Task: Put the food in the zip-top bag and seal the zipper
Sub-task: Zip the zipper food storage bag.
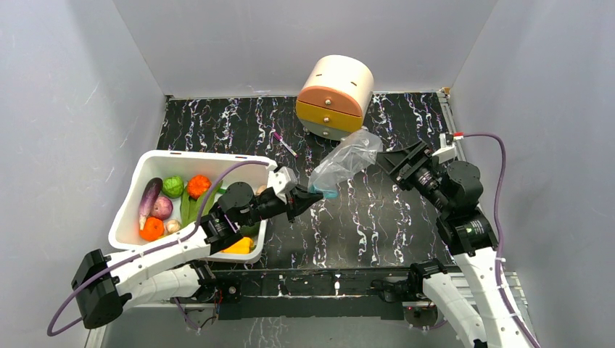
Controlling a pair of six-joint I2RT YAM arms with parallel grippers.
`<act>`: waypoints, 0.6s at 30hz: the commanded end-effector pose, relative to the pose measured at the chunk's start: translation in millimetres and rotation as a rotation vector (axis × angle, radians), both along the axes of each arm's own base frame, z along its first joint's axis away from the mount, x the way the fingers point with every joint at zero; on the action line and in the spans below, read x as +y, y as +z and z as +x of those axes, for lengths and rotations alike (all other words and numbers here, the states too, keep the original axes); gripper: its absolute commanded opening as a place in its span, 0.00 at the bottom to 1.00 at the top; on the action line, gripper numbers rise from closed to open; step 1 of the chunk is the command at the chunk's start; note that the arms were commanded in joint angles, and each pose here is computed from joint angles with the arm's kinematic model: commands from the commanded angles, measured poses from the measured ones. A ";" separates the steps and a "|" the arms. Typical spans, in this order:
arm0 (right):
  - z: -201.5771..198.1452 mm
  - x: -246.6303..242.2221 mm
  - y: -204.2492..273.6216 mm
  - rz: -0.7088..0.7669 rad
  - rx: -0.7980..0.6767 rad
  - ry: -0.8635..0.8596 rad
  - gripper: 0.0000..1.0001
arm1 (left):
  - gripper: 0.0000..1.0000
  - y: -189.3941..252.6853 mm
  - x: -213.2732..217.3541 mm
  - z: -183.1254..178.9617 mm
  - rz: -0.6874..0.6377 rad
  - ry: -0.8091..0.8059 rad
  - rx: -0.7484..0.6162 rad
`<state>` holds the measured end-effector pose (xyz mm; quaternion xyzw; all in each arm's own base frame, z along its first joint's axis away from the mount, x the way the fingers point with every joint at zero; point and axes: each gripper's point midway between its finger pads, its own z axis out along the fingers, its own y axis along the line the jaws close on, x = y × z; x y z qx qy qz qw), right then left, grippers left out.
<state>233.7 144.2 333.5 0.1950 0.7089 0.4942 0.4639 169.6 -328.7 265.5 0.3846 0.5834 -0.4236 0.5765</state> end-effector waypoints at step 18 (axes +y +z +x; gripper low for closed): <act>-4.6 -59.1 6.6 -0.469 -0.202 -0.217 0.72 | 0.00 9.3 16.7 -4.4 -0.010 0.108 0.299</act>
